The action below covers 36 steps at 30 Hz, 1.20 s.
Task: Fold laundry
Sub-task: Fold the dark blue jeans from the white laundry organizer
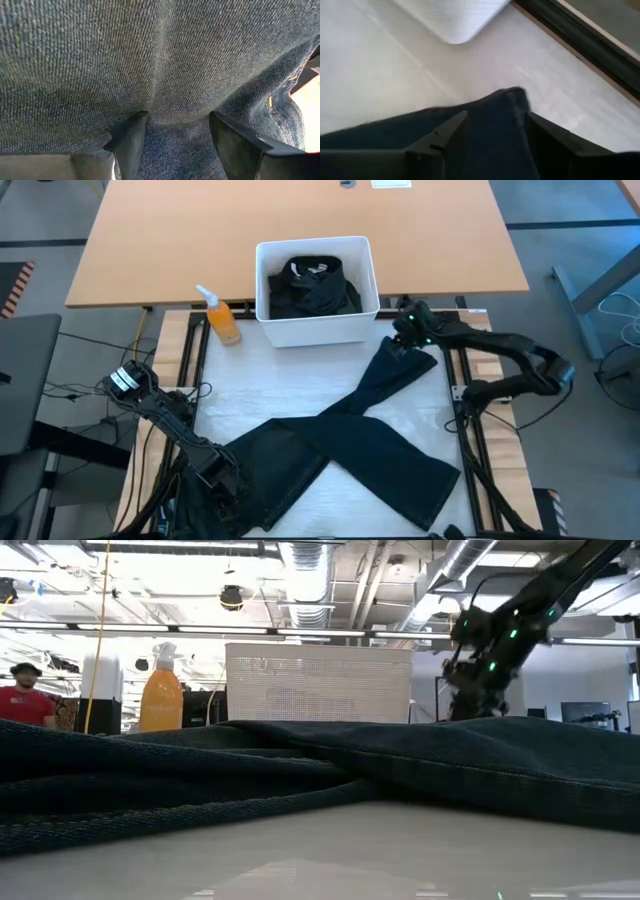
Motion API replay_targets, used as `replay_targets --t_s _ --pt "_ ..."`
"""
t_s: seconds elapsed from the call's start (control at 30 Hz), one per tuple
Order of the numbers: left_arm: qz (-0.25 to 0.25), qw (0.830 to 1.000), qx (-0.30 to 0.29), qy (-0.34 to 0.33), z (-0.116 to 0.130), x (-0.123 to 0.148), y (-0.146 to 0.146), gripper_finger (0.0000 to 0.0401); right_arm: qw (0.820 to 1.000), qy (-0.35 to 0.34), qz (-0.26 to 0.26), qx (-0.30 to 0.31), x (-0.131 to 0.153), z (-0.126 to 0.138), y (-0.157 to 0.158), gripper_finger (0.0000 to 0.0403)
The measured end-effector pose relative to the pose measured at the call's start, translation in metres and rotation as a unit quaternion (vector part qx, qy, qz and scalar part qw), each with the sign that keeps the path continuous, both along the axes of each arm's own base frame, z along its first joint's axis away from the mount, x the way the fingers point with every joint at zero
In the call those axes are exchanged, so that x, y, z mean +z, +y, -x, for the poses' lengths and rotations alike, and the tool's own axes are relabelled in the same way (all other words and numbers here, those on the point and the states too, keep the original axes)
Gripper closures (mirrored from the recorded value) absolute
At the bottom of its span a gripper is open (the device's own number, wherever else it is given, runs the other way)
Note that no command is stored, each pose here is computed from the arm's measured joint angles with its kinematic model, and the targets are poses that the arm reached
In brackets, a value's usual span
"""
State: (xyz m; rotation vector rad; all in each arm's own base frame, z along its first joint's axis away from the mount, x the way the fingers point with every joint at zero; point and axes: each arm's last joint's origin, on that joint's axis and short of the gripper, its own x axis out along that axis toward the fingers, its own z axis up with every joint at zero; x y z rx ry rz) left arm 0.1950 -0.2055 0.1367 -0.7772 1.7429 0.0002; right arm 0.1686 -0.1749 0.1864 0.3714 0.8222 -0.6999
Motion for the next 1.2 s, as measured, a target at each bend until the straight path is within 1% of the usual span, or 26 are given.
replay_targets --t_s 0.17,0.3,0.37,0.4,0.47,0.57,0.6,0.63,0.73,0.77,0.87,0.97,1.03,1.1,1.2 --pt "0.005 1.000 0.002 -0.004 -0.001 0.001 -0.001 0.0184 1.000 0.008 -0.008 -0.009 -0.029 -0.011 -0.019 0.0179" --pt "0.007 1.000 -0.001 -0.004 -0.001 0.001 -0.001 0.0184 1.000 0.004 -0.004 -0.013 -0.049 -0.019 -0.030 0.0180" --pt "0.008 1.000 0.000 -0.003 -0.001 0.001 -0.001 0.0184 1.000 0.013 -0.008 -0.019 -0.058 -0.021 -0.034 0.0190" --pt "0.008 1.000 0.001 -0.002 -0.001 0.001 -0.001 0.0184 0.999 0.023 -0.011 -0.024 -0.063 -0.021 -0.035 0.0202" --pt "0.008 1.000 0.005 0.000 -0.001 0.001 -0.001 0.0184 0.999 0.035 -0.012 -0.019 -0.066 -0.021 -0.035 0.0245" --pt "0.009 1.000 0.001 -0.002 -0.001 0.001 -0.001 0.0184 0.999 0.046 -0.023 -0.017 -0.065 -0.018 -0.031 0.0345" --pt "0.010 1.000 0.000 -0.002 -0.001 0.001 -0.001 0.0184 0.998 0.048 -0.023 -0.014 -0.061 -0.017 -0.030 0.0371" --pt "0.010 1.000 -0.001 -0.002 -0.001 0.001 -0.001 0.0184 0.998 0.048 -0.024 -0.013 -0.057 -0.015 -0.028 0.0380" --pt "0.010 1.000 0.000 -0.002 -0.001 0.001 -0.001 0.0184 0.998 0.054 -0.017 -0.018 -0.037 -0.007 -0.016 0.0378" --pt "0.010 1.000 0.000 -0.001 -0.001 0.001 -0.001 0.0184 0.999 0.049 -0.003 -0.022 -0.028 -0.004 -0.013 0.0379" --pt "0.010 1.000 0.006 0.001 -0.001 0.001 -0.001 0.0184 0.994 0.023 0.092 -0.051 0.014 0.006 -0.006 0.0382" --pt "0.009 1.000 0.008 -0.001 -0.001 0.001 -0.001 0.0184 0.981 0.008 0.174 -0.090 0.046 0.021 0.005 0.0382" --pt "0.007 1.000 0.008 -0.003 -0.001 0.001 -0.001 0.0184 0.970 -0.023 0.219 -0.106 0.067 0.031 0.014 0.0382" --pt "0.005 1.000 0.008 -0.006 -0.002 0.001 -0.001 0.0184 0.960 -0.045 0.252 -0.117 0.083 0.040 0.024 0.0382" --pt "-0.001 1.000 0.009 -0.014 -0.002 0.001 -0.001 0.0184 0.951 -0.068 0.276 -0.118 0.097 0.052 0.037 0.0382"
